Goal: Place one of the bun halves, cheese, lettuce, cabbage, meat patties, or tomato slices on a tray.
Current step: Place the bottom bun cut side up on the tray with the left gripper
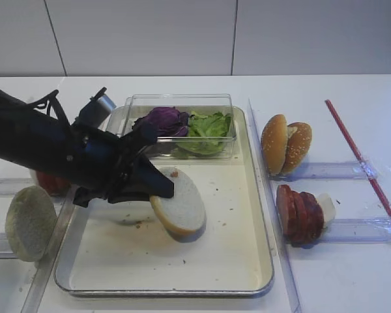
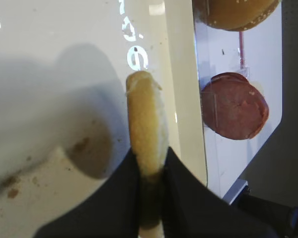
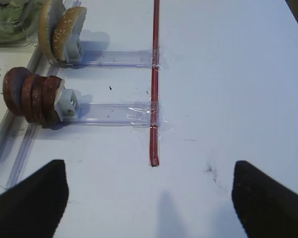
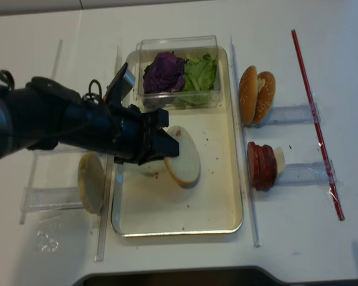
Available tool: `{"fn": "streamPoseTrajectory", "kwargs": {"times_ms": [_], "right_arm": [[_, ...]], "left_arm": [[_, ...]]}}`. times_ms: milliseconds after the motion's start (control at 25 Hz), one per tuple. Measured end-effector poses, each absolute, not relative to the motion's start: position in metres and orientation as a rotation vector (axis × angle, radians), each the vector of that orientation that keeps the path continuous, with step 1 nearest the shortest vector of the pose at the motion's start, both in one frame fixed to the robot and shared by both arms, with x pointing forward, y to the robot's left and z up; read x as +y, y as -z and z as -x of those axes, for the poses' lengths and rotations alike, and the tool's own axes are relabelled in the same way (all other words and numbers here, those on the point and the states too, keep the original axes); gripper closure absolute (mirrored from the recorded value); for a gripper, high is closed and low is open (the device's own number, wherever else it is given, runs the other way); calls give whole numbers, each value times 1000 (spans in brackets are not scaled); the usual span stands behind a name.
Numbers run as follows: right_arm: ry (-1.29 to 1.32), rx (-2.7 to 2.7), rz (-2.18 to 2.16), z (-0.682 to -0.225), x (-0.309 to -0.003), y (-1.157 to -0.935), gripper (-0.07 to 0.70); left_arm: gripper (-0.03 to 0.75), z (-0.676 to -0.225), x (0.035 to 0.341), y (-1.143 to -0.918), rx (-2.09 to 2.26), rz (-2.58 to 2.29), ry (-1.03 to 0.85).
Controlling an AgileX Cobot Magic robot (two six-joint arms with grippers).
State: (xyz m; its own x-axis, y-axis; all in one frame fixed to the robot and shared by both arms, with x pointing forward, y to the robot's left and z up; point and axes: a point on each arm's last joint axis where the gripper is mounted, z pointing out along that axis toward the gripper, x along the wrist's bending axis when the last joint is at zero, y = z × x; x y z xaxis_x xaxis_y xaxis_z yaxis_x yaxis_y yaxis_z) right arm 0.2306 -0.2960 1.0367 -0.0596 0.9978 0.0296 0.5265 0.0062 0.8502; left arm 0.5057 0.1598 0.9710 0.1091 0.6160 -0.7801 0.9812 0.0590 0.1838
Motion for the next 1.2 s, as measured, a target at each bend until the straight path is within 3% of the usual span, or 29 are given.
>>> {"fn": "streamPoseTrajectory", "kwargs": {"times_ms": [160,680,1000,1200], "right_arm": [[-951,1650,-1589,-231,-296,-1037,-57],[-946,1652,-1583,-231,-297,-1037,-57],[-949,1648,-1589,-231,-297,-1037,-57],[-949,1648,-1589,-231,-297,-1037,-57]], "left_arm": [[629,-508,159,-962,1605,-1650,638],[617,-507,159,-961,1561,-1695,612],[354,-506,161,-959,1540,-1752,592],[320,-506,162,-958,1542,-1761,576]]}}
